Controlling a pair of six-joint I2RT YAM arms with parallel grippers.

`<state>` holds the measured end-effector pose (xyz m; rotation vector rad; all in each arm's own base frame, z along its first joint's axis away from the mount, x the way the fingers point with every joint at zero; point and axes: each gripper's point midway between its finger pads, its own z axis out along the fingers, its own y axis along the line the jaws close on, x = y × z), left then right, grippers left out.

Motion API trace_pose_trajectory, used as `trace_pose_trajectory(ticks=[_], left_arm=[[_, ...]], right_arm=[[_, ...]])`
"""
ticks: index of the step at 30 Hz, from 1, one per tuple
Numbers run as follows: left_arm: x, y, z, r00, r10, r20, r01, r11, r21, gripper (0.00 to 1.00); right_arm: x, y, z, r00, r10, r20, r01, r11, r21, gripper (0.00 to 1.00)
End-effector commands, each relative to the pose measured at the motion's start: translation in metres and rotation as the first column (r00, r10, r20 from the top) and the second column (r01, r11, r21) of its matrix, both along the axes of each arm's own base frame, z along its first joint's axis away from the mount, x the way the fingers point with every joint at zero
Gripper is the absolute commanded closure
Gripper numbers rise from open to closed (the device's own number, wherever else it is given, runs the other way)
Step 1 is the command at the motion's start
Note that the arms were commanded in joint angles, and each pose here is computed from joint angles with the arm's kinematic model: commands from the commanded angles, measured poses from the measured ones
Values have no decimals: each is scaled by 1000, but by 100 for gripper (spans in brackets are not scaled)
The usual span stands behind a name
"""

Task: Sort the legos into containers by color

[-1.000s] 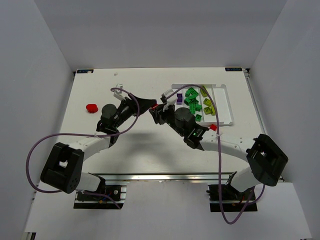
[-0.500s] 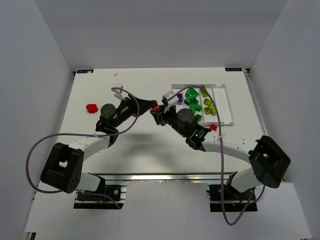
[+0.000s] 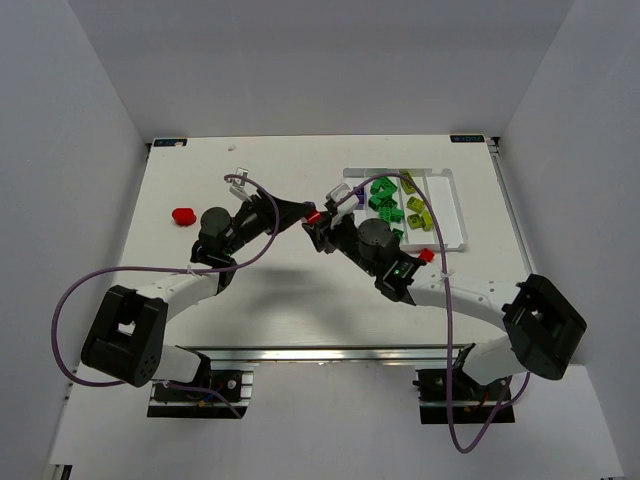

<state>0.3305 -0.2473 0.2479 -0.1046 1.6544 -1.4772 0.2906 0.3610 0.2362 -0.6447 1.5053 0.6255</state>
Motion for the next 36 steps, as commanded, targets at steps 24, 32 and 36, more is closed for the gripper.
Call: trace_pose_trajectory(ticks=[24, 32, 36], left_arm=[[29, 38, 14, 982, 181, 55, -180, 983, -15, 100], [28, 38, 14, 982, 179, 54, -179, 984, -15, 100], [29, 37, 9, 984, 174, 49, -174, 985, -4, 100]], right_arm=[[-33, -2, 27, 990, 136, 44, -138, 988, 68, 100], [-33, -4, 27, 990, 129, 51, -132, 989, 64, 100], [-22, -17, 28, 997, 58, 47, -61, 996, 60, 100]])
